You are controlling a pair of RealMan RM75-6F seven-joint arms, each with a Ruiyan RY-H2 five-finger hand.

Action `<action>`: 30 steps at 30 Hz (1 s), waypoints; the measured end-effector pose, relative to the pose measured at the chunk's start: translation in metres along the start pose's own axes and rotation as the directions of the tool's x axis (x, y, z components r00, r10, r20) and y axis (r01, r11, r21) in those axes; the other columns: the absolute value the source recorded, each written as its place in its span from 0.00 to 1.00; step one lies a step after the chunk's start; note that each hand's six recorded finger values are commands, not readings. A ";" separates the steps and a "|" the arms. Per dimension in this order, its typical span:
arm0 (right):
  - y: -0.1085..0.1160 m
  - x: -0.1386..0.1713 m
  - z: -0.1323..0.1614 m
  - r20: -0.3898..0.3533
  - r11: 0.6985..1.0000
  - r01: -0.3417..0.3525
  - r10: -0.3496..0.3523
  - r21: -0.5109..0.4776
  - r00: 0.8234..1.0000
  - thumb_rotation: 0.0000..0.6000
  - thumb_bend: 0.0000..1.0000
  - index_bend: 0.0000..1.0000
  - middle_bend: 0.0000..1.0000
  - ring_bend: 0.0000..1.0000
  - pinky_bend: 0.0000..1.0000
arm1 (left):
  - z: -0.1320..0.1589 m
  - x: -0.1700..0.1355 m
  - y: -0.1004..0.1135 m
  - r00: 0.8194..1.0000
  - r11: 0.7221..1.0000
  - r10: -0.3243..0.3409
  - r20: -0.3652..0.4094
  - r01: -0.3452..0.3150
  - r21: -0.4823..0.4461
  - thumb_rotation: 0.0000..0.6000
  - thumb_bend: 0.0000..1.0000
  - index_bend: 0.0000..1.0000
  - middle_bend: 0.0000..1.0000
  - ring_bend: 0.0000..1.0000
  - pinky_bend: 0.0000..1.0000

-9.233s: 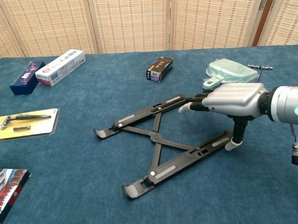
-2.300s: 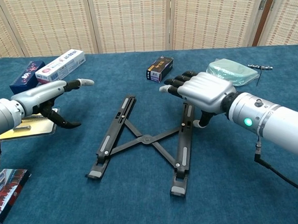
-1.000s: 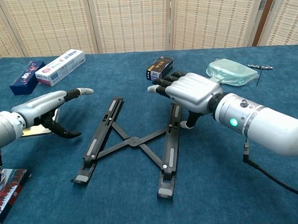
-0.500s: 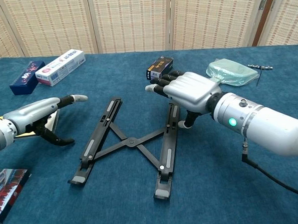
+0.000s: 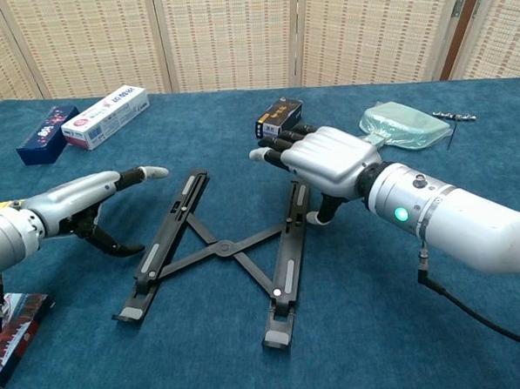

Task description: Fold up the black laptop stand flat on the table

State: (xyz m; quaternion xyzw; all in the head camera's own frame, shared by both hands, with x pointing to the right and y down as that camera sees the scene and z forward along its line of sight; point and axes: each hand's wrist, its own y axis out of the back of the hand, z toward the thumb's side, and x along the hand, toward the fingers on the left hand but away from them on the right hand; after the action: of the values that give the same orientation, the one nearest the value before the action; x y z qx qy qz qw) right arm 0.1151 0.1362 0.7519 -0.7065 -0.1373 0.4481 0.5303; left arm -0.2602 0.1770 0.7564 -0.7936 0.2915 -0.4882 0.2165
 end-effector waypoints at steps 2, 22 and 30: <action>0.000 0.000 0.000 0.001 1.000 0.001 -0.001 -0.001 1.000 1.00 0.13 0.00 0.00 0.00 0.00 | 0.000 0.000 0.001 1.000 1.000 0.003 0.000 -0.003 0.003 1.00 0.24 0.00 0.00 0.00 0.00; 0.000 -0.003 0.006 -0.017 1.000 0.030 -0.030 -0.007 0.999 1.00 0.13 0.00 0.00 0.00 0.00 | 0.013 0.001 -0.006 0.998 0.997 -0.051 0.031 0.053 -0.053 1.00 0.24 0.00 0.00 0.00 0.00; 0.002 -0.004 0.011 -0.050 0.998 0.052 -0.053 -0.022 0.997 1.00 0.13 0.00 0.00 0.00 0.00 | 0.014 -0.001 -0.008 0.996 0.994 -0.082 0.038 0.085 -0.075 1.00 0.24 0.00 0.00 0.00 0.00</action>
State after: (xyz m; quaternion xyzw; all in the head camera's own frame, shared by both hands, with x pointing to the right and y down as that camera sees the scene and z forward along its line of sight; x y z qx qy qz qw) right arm 0.1037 0.1399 0.7518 -0.7192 -0.1470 0.4146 0.5379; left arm -0.2460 0.1846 0.7554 -0.8212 0.2726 -0.4713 0.1706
